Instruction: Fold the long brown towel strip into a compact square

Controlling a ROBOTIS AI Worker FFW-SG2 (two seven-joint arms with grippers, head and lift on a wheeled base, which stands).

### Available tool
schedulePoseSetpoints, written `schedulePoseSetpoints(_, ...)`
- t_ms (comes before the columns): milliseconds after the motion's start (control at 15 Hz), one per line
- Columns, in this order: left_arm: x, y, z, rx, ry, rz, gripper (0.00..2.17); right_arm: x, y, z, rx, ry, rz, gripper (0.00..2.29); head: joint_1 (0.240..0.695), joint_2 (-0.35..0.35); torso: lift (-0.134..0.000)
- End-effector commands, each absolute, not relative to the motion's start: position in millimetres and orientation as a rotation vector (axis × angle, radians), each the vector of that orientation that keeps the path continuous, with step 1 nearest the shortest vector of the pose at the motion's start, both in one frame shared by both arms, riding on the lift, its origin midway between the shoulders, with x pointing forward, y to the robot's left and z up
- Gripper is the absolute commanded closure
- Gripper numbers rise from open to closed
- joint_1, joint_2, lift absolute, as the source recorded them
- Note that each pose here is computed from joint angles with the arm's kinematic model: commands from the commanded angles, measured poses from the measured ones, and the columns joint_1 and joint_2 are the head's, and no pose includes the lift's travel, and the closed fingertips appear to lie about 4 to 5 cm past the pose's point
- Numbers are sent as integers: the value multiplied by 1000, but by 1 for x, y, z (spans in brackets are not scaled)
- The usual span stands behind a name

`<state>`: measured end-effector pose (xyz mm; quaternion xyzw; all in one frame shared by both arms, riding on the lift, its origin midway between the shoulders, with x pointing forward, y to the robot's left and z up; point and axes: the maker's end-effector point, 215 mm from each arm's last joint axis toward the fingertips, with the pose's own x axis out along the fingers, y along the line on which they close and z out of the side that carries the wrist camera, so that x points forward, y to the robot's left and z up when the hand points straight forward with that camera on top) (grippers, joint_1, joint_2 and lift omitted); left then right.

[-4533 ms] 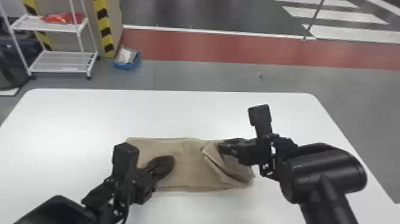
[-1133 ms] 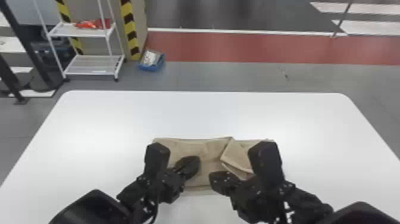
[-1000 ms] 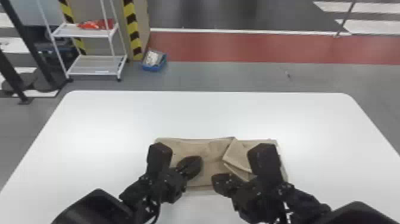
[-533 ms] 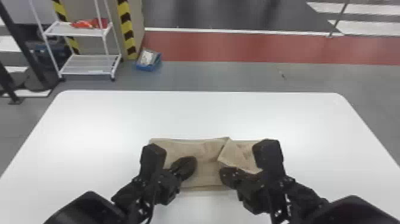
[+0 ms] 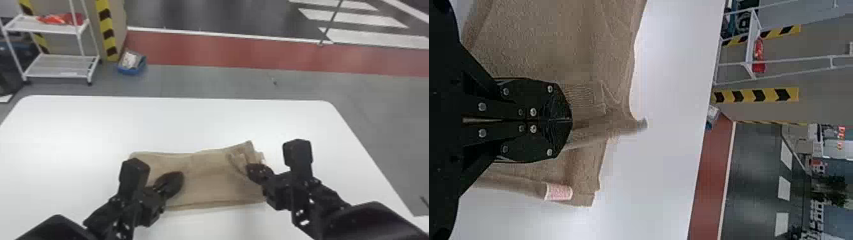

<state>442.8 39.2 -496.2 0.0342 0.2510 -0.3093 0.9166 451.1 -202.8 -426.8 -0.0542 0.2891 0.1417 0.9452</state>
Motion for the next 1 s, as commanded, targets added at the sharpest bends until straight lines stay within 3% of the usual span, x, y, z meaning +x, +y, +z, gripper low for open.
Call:
schedulePoseSetpoints(0, 438, 39, -497, 80, 523, -636, 1069, 460, -237, -416, -88, 560, 221, 1656, 695, -196, -124)
schedulePoseSetpoints(333, 434, 38, -494, 77, 522, -634, 1069, 459, -305, -396, -65, 525, 94, 1652, 695, -280, -124)
schedulePoseSetpoints(533, 436, 32, -485, 66, 498, -628, 1062, 447, -316, -373, -9, 495, 125, 1531, 695, -316, -124)
schedulePoseSetpoints(667, 442, 27, -463, 49, 450, -633, 1062, 447, -315, -353, 38, 432, 190, 1207, 695, -336, -124)
schedulePoseSetpoints(800, 450, 30, -443, 28, 400, -624, 1042, 446, -314, -350, 50, 403, 226, 336, 695, -340, -124)
schedulePoseSetpoints(867, 456, 31, -428, 5, 362, -620, 1042, 444, -316, -352, 58, 399, 227, 140, 695, -340, -124)
schedulePoseSetpoints(933, 461, 35, -413, -19, 315, -611, 1042, 442, -319, -357, 62, 401, 221, 93, 695, -340, -124)
